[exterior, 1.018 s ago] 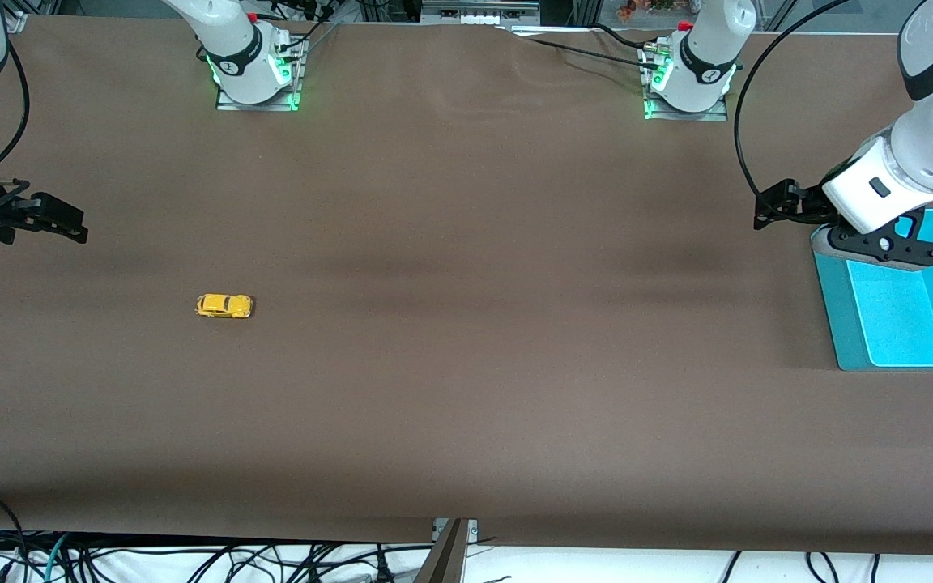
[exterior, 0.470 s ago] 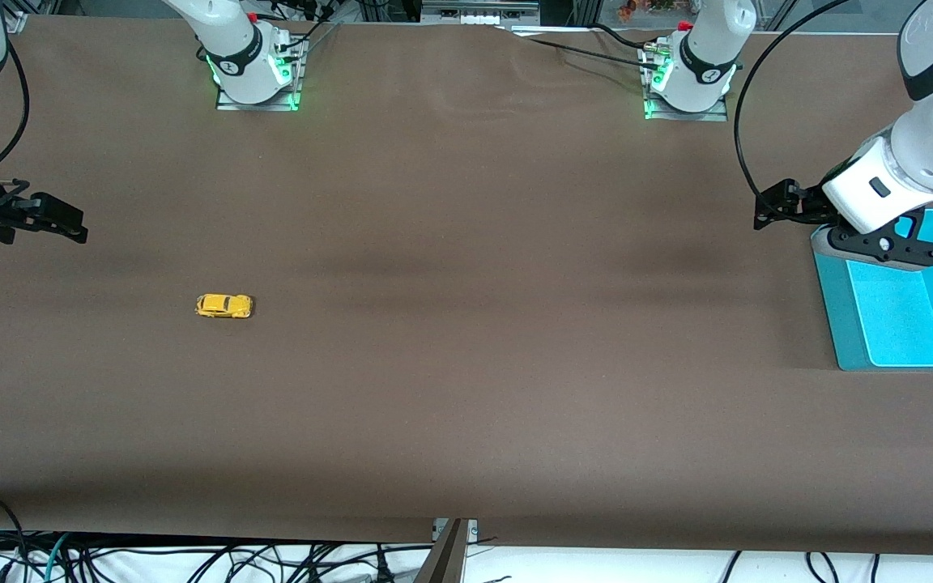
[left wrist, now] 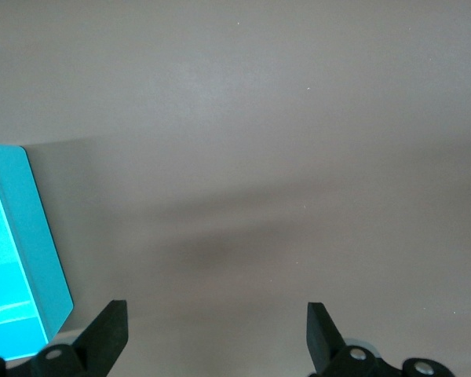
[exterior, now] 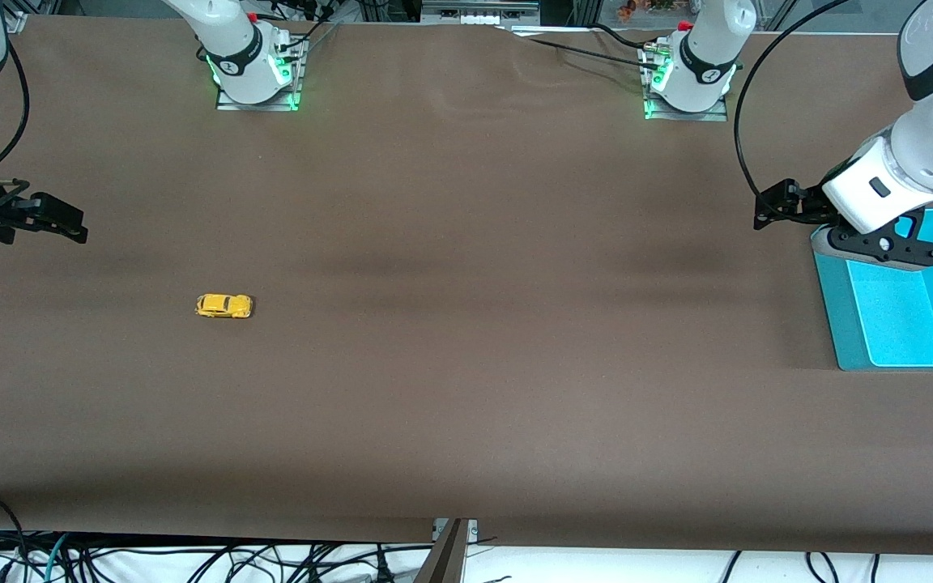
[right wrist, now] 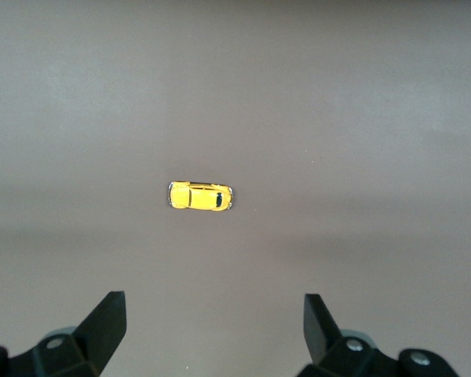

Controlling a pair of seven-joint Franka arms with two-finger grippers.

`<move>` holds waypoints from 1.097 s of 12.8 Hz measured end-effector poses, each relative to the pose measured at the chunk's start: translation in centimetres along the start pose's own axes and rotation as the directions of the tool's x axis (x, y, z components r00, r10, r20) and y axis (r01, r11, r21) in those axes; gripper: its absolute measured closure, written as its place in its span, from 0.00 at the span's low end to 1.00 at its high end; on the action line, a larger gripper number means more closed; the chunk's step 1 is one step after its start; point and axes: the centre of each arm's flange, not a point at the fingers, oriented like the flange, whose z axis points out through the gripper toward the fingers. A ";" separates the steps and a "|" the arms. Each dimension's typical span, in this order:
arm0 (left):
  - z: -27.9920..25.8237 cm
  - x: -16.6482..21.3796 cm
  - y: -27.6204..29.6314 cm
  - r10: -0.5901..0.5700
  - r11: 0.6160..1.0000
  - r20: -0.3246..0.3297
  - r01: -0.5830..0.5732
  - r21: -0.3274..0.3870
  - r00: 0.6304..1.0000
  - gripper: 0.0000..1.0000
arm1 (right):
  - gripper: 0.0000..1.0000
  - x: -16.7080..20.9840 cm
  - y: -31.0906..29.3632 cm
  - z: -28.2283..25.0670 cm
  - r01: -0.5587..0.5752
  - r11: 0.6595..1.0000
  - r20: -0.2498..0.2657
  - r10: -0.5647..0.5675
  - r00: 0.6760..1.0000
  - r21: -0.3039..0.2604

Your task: Wind and store yellow beetle car

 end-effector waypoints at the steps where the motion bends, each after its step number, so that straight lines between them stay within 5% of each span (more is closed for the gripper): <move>1: 0.0 0.0 0.0 0.000 1.000 0.000 0.000 0.000 1.000 0.00 | 0.00 0.0 0.0 0.0 0.000 1.000 0.000 0.000 1.000 0.000; 14: 0.0 0.0 0.0 0.000 1.000 0.000 0.000 0.000 1.000 0.00 | 0.00 0.3 0.1 0.7 -0.003 1.000 0.012 0.003 1.000 -0.001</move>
